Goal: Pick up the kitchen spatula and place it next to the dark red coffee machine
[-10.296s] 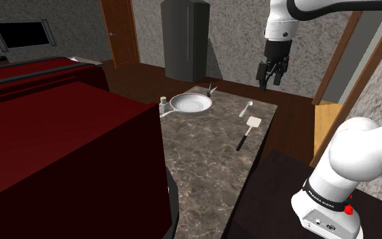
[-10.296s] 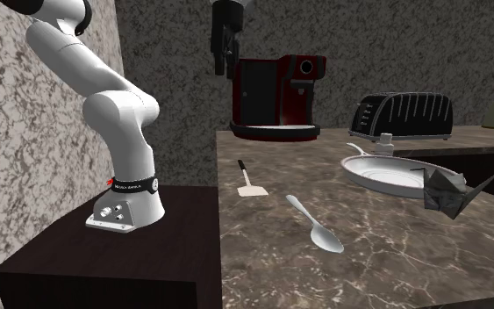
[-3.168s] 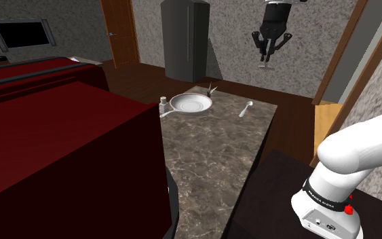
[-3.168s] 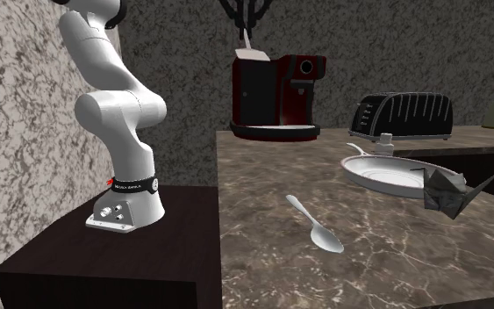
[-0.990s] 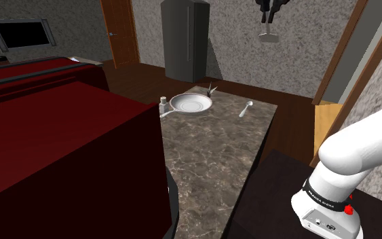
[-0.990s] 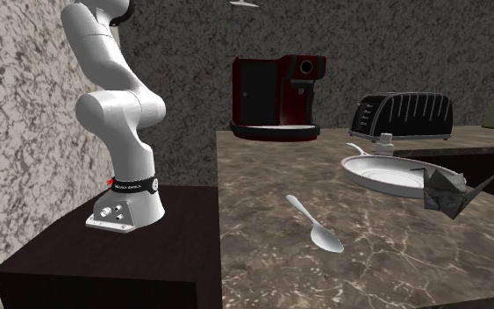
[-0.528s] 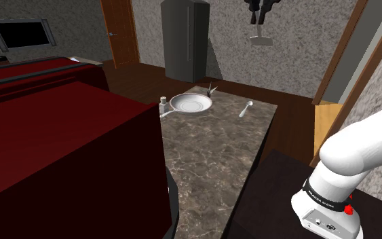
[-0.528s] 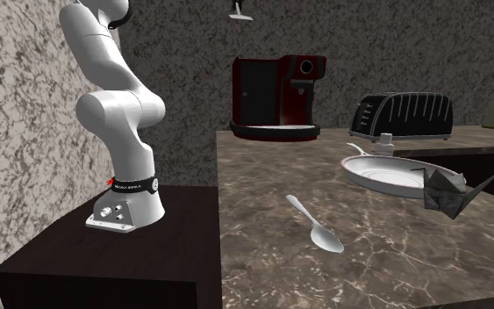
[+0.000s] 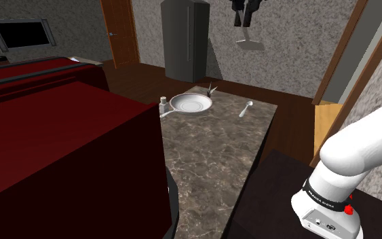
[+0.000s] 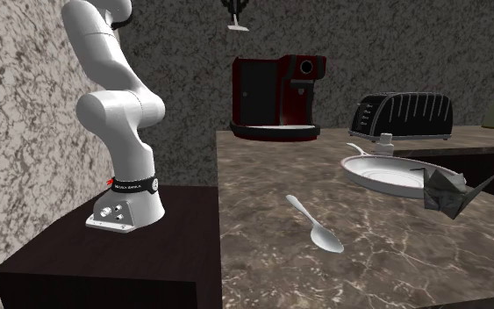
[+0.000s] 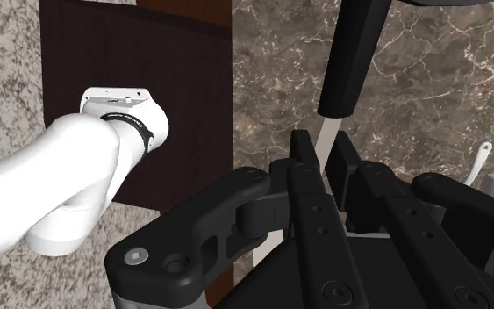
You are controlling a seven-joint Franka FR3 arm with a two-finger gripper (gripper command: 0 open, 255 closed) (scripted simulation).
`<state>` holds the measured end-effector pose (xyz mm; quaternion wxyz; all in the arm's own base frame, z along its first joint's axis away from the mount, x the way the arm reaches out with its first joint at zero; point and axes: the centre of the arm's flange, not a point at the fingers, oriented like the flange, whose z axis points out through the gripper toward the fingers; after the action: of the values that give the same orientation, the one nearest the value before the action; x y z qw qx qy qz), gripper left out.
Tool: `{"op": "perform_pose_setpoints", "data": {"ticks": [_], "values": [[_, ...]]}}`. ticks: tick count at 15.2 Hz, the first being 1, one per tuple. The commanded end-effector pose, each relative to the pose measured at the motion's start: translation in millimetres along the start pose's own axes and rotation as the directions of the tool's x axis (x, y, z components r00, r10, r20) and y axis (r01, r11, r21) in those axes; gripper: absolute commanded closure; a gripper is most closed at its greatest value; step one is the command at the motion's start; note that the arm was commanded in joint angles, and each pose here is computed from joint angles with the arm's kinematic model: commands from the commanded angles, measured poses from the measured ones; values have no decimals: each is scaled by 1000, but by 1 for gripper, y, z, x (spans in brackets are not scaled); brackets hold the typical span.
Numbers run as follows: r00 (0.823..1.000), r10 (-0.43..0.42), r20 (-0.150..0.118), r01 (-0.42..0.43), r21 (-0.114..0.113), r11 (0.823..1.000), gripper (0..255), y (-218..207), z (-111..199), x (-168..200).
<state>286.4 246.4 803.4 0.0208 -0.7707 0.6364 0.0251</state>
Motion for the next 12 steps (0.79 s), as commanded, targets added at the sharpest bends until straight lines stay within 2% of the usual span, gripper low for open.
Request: {"op": "perform_pose_setpoints", "data": {"ticks": [1, 4, 12], "values": [[1000, 3, 1, -3, 0, 1000, 255, 0, 2, -26], [1000, 3, 1, -3, 0, 1000, 255, 0, 4, -64], [1000, 3, 1, -3, 0, 1000, 255, 0, 46, -61]]}}
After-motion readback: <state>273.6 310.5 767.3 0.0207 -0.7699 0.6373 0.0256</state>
